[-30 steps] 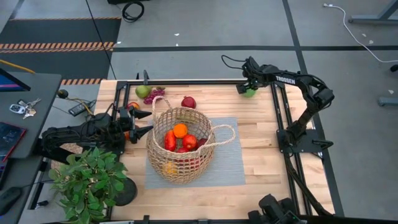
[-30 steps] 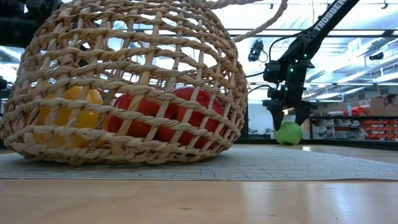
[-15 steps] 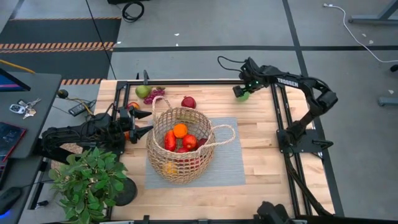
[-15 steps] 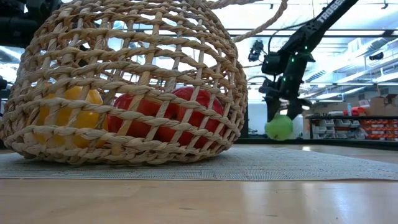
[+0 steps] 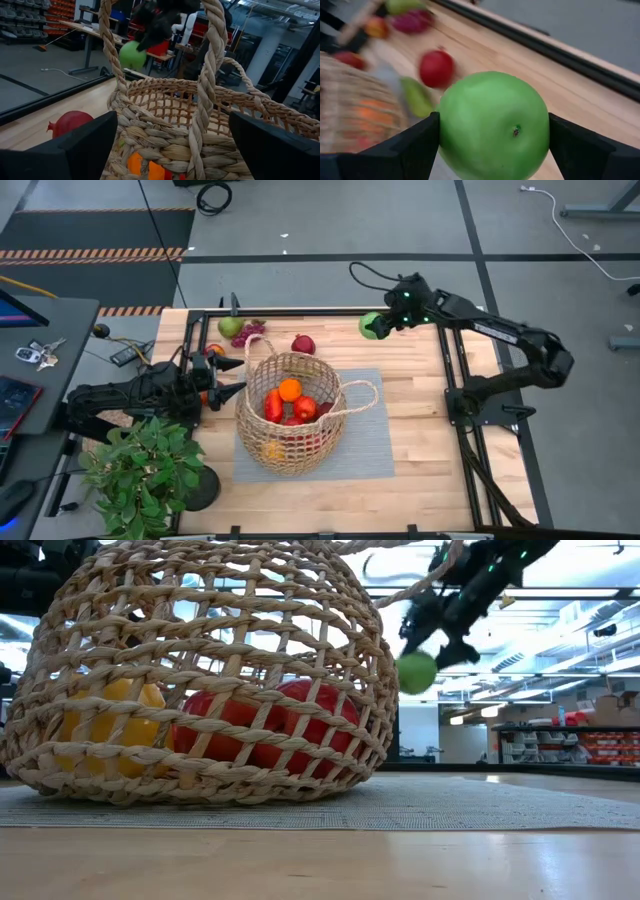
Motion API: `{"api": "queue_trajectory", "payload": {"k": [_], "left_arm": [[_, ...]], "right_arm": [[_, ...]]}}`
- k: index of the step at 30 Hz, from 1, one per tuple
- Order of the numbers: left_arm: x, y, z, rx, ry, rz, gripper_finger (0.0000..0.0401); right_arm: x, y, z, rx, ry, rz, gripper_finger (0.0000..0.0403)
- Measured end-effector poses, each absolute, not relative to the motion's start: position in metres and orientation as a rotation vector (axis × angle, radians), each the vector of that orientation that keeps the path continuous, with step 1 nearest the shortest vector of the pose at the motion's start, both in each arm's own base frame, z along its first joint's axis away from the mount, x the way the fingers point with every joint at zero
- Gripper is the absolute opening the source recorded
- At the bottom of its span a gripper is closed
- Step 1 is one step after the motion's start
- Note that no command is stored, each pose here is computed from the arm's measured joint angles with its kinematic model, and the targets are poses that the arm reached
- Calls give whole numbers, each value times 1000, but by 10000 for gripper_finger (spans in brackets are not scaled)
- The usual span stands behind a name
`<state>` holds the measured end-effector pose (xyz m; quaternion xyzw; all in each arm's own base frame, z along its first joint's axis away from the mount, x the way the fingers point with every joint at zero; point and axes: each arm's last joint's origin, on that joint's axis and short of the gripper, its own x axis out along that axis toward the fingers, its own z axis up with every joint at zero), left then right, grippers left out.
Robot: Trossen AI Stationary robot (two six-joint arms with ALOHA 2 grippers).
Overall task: Build produce basket
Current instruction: Put the green apple into the brown woven basket
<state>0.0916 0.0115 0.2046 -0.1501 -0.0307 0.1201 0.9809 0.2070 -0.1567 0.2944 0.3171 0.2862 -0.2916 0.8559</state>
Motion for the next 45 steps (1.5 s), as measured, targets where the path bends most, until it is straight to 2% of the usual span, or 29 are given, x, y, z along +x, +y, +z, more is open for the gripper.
{"api": "queue_trajectory", "payload": {"k": [7,15,22,33,45], "left_arm": [[92,11,205,-302,-62,242,389],[92,11,205,-302,-62,242,389],[92,11,205,-302,-62,242,389],[92,11,205,-302,-62,242,389],[92,11,205,-302,-63,242,389]], "right_arm": [[201,-118,330,600,443,-490,339],[207,-83,354,499,297,-370,339],[219,-64,371,459,142,-230,340],[226,-36,402,273,-133,-25,340],[230,-12,412,126,-243,-1,341]]}}
